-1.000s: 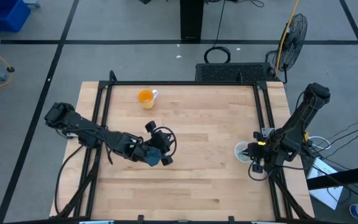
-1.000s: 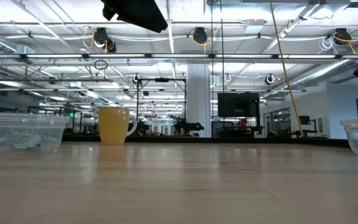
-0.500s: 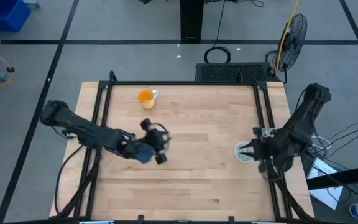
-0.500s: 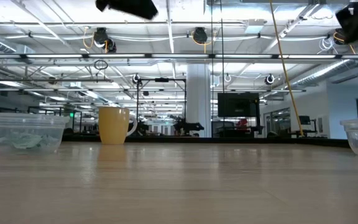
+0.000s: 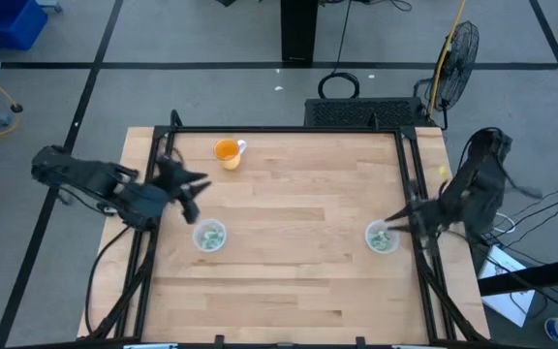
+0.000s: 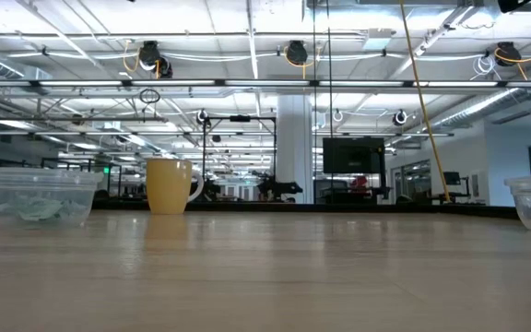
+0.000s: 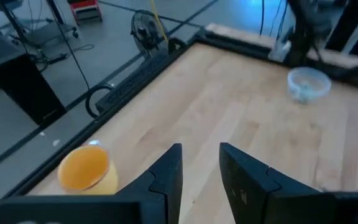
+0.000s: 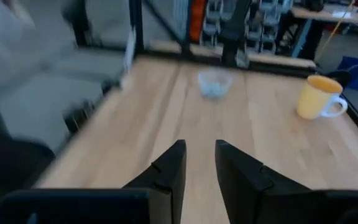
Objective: Pick and place items into bin
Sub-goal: Return to Home Position
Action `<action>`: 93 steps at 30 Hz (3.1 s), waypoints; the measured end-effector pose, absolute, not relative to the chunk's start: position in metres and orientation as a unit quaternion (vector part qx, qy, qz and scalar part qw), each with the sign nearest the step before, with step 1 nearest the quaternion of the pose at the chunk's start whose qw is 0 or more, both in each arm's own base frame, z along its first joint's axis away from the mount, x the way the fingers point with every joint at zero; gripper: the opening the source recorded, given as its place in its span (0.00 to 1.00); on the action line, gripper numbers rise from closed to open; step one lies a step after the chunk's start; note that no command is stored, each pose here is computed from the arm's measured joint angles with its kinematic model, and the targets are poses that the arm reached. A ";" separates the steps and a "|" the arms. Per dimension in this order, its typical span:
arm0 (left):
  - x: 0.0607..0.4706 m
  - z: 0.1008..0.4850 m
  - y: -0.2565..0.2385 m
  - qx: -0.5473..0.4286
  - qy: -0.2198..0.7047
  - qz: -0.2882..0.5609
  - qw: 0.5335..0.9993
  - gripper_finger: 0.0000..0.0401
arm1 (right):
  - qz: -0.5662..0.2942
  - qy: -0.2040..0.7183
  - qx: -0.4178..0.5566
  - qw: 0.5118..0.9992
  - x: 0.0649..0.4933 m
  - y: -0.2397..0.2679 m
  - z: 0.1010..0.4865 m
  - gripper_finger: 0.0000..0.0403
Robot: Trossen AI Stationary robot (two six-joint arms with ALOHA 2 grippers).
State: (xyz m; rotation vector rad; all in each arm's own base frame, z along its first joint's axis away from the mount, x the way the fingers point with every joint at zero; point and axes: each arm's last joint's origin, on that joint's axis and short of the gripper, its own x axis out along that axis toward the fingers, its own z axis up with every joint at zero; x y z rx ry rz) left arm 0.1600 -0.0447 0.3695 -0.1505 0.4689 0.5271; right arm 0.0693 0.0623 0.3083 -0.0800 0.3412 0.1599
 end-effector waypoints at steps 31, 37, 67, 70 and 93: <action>0.106 0.199 0.006 -0.187 -0.029 0.193 0.963 0.28 | 0.156 -0.048 0.026 0.986 0.047 0.036 0.256 0.19; 0.108 0.172 0.008 -0.210 -0.038 0.185 0.959 0.28 | 0.158 -0.053 0.030 0.986 0.053 0.044 0.240 0.20; 0.109 0.166 0.008 -0.216 -0.029 0.188 0.958 0.28 | 0.348 -0.017 0.046 0.936 0.062 0.074 0.175 0.20; 0.109 0.166 0.008 -0.216 -0.029 0.188 0.958 0.28 | 0.348 -0.016 0.051 0.936 0.062 0.074 0.175 0.20; 0.109 0.166 0.008 -0.216 -0.029 0.188 0.958 0.28 | 0.348 -0.022 0.053 0.936 0.062 0.073 0.176 0.20</action>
